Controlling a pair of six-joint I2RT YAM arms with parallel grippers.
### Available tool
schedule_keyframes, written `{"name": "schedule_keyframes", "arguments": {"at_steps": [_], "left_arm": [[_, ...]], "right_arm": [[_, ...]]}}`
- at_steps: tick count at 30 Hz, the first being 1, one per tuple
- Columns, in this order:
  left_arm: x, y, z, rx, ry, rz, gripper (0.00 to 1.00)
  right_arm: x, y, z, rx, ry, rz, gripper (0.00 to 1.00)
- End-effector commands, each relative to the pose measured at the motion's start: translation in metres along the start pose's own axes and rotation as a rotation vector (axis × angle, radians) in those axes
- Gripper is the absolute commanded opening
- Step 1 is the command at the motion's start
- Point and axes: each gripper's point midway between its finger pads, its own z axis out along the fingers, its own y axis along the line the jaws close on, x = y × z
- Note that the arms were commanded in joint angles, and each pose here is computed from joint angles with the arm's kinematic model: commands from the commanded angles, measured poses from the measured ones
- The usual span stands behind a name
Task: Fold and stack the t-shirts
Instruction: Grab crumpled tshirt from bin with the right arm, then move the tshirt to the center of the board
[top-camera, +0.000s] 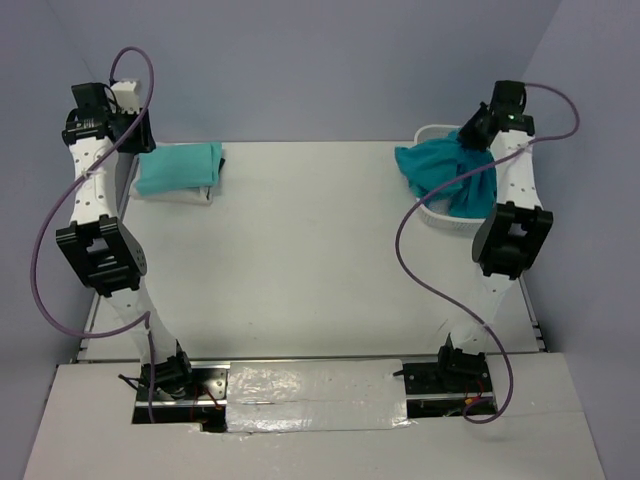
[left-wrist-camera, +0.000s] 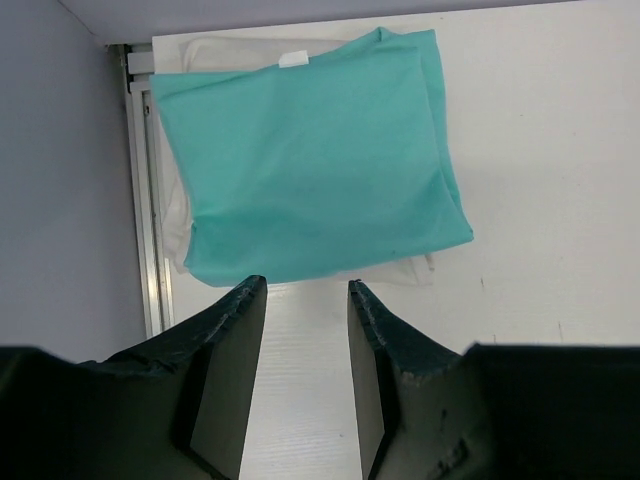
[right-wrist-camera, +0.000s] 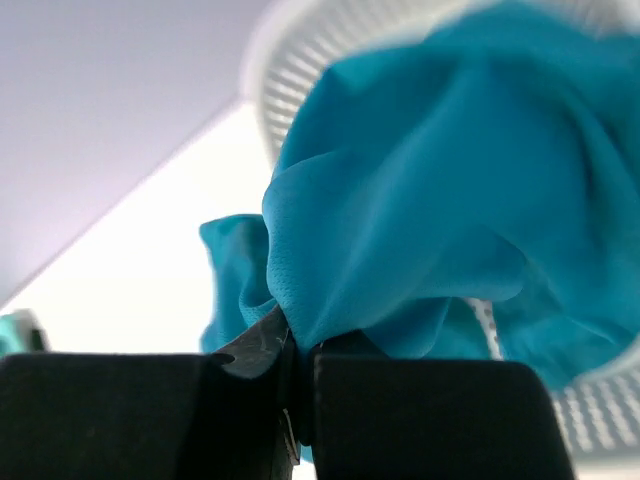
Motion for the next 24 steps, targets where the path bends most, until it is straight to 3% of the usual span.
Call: {"name": "schedule_keyframes", "arguments": {"at_steps": [1, 5, 6, 8, 9, 13, 16, 21, 22, 24], "left_arm": [[-0.034, -0.013, -0.042, 0.029, -0.109, 0.012, 0.51], [-0.041, -0.032, -0.06, 0.1, -0.157, 0.0, 0.51], [-0.038, -0.037, -0.061, 0.122, -0.156, -0.014, 0.51], [-0.039, -0.05, -0.068, 0.169, -0.171, -0.022, 0.51], [-0.04, -0.052, -0.07, 0.177, -0.176, -0.023, 0.51], [-0.046, -0.062, -0.081, 0.211, -0.199, -0.025, 0.51], [-0.047, -0.065, -0.09, 0.217, -0.198, -0.02, 0.51], [-0.038, -0.062, -0.103, 0.171, -0.18, 0.027, 0.51], [-0.039, -0.063, -0.111, 0.162, -0.191, 0.039, 0.52], [-0.033, -0.063, -0.118, 0.148, -0.181, 0.058, 0.52]], "right_arm": [[-0.076, 0.061, -0.145, -0.152, -0.332, -0.11, 0.0], [-0.076, 0.11, -0.267, -0.308, -0.517, -0.219, 0.0], [-0.072, 0.122, -0.315, -0.376, -0.589, -0.246, 0.0], [-0.048, 0.153, -0.357, -0.492, -0.638, -0.349, 0.0], [-0.037, 0.163, -0.398, -0.561, -0.694, -0.384, 0.0], [0.015, 0.198, -0.471, -0.852, -0.709, -0.465, 0.0], [0.069, 0.223, -0.489, -1.086, -0.584, -0.493, 0.0], [0.168, 0.254, -0.42, -1.16, -0.229, -0.487, 0.11], [0.195, 0.257, -0.377, -1.119, -0.111, -0.5, 0.25], [0.224, 0.255, -0.328, -1.042, 0.031, -0.457, 0.43]]}}
